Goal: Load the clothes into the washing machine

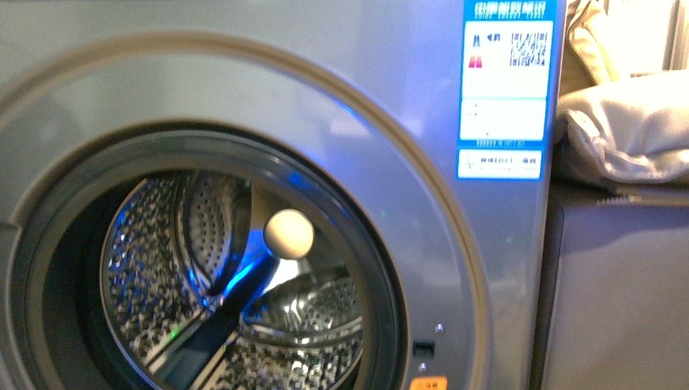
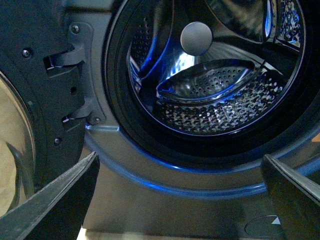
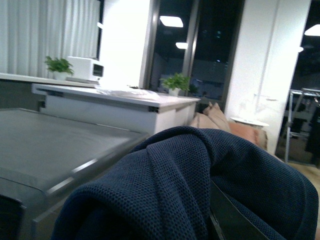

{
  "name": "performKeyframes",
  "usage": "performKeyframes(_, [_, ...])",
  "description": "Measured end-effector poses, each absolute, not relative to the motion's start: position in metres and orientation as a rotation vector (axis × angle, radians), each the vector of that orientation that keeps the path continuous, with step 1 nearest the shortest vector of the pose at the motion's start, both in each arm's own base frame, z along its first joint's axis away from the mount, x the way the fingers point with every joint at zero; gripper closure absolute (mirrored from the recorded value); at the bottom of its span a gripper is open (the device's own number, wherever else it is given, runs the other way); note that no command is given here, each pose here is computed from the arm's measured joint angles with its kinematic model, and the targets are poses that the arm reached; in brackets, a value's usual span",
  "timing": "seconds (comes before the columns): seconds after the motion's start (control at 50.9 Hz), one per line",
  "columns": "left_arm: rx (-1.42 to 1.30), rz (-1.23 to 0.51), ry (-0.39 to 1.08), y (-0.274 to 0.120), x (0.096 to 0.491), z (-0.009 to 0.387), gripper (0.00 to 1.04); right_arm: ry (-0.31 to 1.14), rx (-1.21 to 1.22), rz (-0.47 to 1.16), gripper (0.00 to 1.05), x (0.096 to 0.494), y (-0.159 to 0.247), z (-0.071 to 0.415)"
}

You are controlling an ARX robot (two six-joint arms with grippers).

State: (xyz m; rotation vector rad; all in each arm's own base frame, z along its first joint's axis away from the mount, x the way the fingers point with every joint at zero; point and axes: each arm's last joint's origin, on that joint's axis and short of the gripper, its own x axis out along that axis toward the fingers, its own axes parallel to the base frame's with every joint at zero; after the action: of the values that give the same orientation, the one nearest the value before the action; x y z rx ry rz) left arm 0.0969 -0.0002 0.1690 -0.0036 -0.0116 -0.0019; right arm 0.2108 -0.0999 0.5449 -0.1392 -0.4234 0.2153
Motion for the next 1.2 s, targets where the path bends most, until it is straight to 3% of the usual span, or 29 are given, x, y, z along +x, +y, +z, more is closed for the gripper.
performKeyframes(0.216, [-0.004, -0.002, -0.012, 0.000, 0.097, 0.169, 0.07, -0.459, -0.113, 0.394, 0.98, 0.199, -0.010, 0.577])
performKeyframes(0.55, [-0.004, -0.002, -0.012, 0.000, 0.097, 0.169, 0.07, -0.430, -0.109, 0.634, 0.98, 0.194, 0.083, 0.555])
performKeyframes(1.081, [-0.006, -0.007, -0.012, 0.000, 0.097, 0.169, 0.07, -0.438, -0.122, 0.650, 0.98, 0.191, 0.087, 0.553])
performKeyframes(1.199, [-0.118, -0.238, -0.099, 0.005, 0.103, 0.185, 0.07, -0.438, -0.122, 0.651, 0.98, 0.191, 0.087, 0.553])
